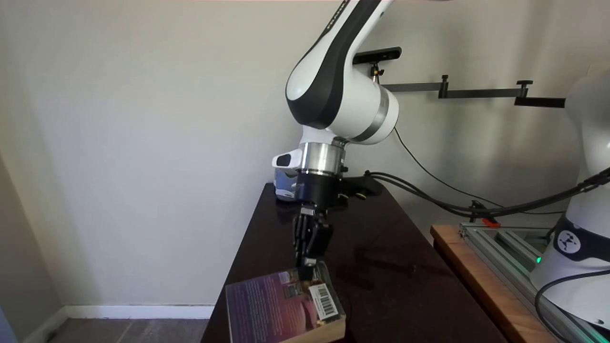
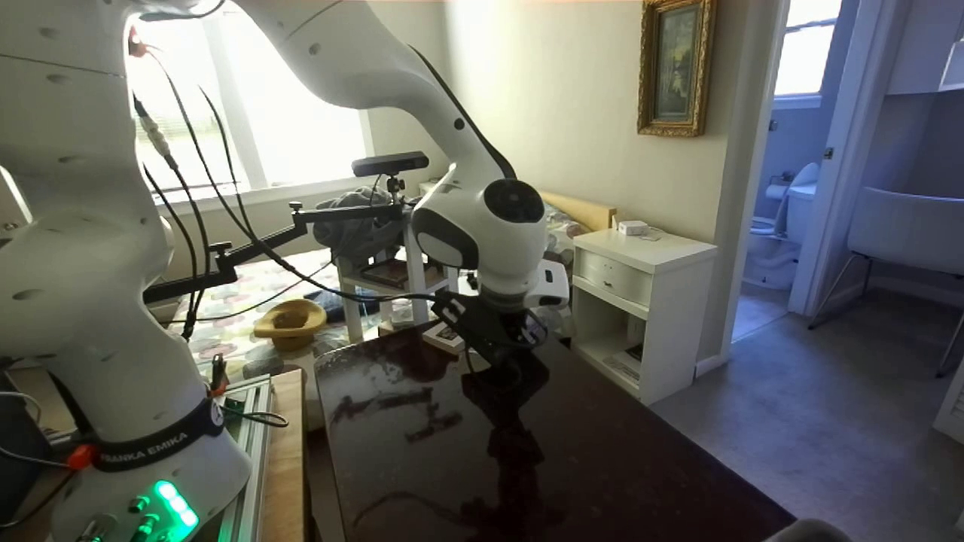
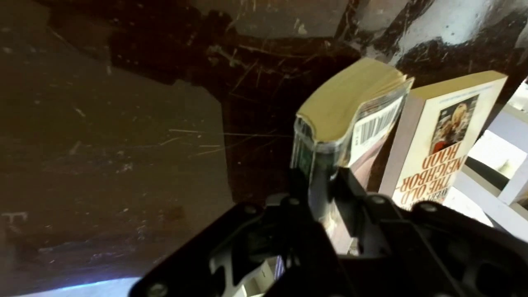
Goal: Turn the book on the other side
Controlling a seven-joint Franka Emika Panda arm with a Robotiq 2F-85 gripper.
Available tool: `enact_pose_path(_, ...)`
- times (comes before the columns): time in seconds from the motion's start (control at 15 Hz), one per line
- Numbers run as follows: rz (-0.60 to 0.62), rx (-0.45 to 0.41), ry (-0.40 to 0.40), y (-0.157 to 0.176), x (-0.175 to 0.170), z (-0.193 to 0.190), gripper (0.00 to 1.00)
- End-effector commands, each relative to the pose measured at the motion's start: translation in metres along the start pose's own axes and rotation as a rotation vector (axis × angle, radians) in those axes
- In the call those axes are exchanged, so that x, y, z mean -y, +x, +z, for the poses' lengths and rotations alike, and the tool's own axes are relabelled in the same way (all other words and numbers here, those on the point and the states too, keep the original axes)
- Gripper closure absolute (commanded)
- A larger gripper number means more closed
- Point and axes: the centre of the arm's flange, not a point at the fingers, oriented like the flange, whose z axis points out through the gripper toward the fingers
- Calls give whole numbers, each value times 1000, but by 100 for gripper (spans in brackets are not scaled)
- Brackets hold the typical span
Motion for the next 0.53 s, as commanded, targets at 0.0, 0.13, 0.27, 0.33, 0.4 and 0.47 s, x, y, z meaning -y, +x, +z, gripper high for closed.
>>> enact_pose_path(0.0, 13, -47, -93, -25, 13, -51, 94)
enact_pose_path(0.13, 16, -67, -157, -32, 14, -69, 95)
enact_pose_path(0.27, 15, -77, -234, -39, 16, -85, 94)
enact_pose_path(0.33, 14, -82, -270, -43, 18, -92, 94)
enact_pose_path(0.4, 16, -84, -322, -46, 19, -98, 94)
enact_pose_path(0.47, 14, -79, -362, -50, 20, -103, 94)
